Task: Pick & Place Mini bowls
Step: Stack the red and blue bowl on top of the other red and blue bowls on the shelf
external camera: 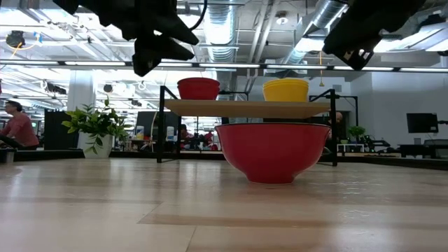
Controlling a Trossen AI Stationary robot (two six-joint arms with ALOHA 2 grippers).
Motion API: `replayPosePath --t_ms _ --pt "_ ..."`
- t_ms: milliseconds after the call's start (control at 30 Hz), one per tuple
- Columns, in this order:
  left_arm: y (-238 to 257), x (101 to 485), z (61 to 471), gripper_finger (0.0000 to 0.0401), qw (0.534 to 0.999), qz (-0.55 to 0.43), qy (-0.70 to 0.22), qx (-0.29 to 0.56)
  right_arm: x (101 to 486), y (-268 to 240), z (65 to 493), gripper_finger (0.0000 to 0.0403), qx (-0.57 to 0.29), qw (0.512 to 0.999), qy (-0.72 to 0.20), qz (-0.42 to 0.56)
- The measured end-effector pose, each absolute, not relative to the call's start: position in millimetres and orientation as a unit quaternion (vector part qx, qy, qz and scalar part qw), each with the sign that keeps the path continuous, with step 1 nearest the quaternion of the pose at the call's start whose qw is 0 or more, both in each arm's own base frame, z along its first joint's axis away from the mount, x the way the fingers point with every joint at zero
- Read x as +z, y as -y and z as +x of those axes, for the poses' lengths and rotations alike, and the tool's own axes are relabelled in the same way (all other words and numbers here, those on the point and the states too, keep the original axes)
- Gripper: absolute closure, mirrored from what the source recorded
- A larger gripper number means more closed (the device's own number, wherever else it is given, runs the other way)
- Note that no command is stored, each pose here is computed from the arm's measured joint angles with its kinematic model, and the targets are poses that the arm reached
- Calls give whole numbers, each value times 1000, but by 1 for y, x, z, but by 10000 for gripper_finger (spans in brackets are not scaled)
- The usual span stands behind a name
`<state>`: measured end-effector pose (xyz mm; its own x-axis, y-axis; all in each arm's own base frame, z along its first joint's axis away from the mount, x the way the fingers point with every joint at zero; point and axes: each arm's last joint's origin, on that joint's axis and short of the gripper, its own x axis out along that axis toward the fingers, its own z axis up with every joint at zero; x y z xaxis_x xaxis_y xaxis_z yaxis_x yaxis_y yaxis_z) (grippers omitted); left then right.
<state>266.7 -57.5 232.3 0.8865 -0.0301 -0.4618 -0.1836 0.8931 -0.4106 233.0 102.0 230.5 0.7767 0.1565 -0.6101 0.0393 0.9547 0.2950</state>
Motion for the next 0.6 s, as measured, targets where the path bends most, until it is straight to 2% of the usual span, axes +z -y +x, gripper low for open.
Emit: replayPosePath --t_ms 233,400,600 --pt "57 231 266 275 930 -280 -231 54 235 -101 235 352 30 931 -332 150" --pt "59 232 266 267 934 -273 -227 46 243 -97 237 342 20 928 -341 147" --pt "65 221 274 238 940 -240 -239 29 249 -93 240 335 15 930 -340 138"
